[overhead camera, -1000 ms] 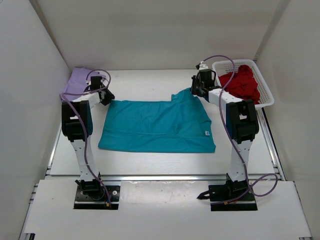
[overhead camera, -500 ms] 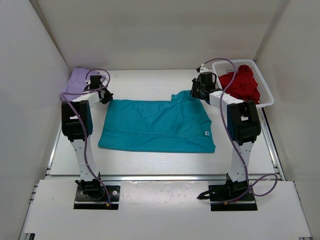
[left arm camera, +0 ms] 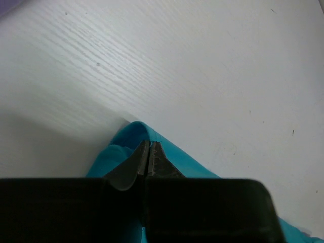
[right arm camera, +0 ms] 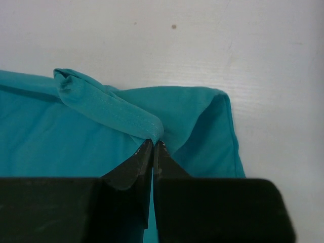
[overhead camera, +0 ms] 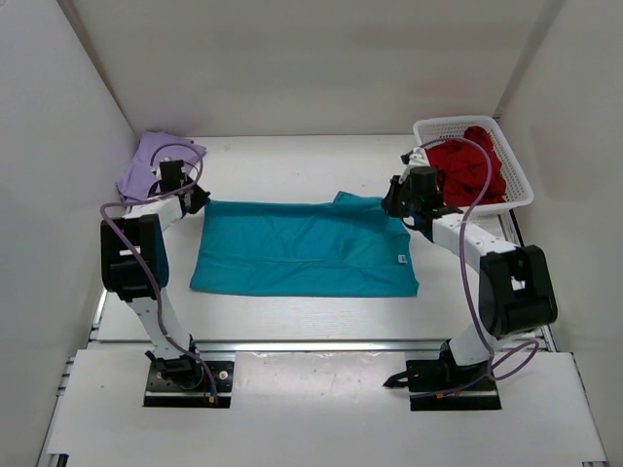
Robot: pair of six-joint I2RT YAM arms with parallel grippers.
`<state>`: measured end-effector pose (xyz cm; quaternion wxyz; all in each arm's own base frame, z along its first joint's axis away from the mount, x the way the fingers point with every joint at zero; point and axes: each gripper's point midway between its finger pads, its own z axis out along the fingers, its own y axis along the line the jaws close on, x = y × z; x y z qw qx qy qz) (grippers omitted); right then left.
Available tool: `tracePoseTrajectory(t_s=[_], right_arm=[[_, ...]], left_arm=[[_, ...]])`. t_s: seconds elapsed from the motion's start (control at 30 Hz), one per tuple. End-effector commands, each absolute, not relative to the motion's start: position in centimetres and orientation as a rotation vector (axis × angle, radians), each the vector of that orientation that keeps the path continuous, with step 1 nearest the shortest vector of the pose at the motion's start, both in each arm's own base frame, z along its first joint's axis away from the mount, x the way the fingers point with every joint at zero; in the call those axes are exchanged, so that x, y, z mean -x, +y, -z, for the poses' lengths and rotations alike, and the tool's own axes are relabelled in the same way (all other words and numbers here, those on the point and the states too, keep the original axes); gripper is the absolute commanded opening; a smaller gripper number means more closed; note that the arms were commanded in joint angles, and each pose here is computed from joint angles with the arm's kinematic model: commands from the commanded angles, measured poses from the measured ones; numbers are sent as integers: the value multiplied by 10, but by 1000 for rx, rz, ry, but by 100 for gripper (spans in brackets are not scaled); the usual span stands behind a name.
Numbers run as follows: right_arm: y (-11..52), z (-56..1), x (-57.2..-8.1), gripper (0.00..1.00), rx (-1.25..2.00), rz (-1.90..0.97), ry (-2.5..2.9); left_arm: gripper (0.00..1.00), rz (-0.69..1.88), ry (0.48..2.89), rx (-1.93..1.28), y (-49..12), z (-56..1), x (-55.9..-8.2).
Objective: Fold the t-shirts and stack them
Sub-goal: Grap the side of the flattened tshirt furthest away from the robot with both arms, then fold the other side of the tshirt into a rectangle
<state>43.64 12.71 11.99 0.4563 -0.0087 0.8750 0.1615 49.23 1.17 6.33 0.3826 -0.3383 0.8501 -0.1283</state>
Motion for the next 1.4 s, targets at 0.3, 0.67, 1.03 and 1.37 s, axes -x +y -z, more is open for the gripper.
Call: tracePoseTrajectory(t_s=[0.3,0.67,1.03,1.37], right_arm=[[111,-140,-381,0,-39,-303,2092],[101,-115,-319,0,-82,-296,2146],[105,-78,-257,3,-80,-314,2184],[113,-102,-247,30,-14,-357,2198]], left_arm=[[0,410,2043,880,22,-109,-451],[0,377,2153,911,16,-70,-400],[34,478,2228,1000,8,-36,-373],[48,523,2056,831,-15,-107,-389]])
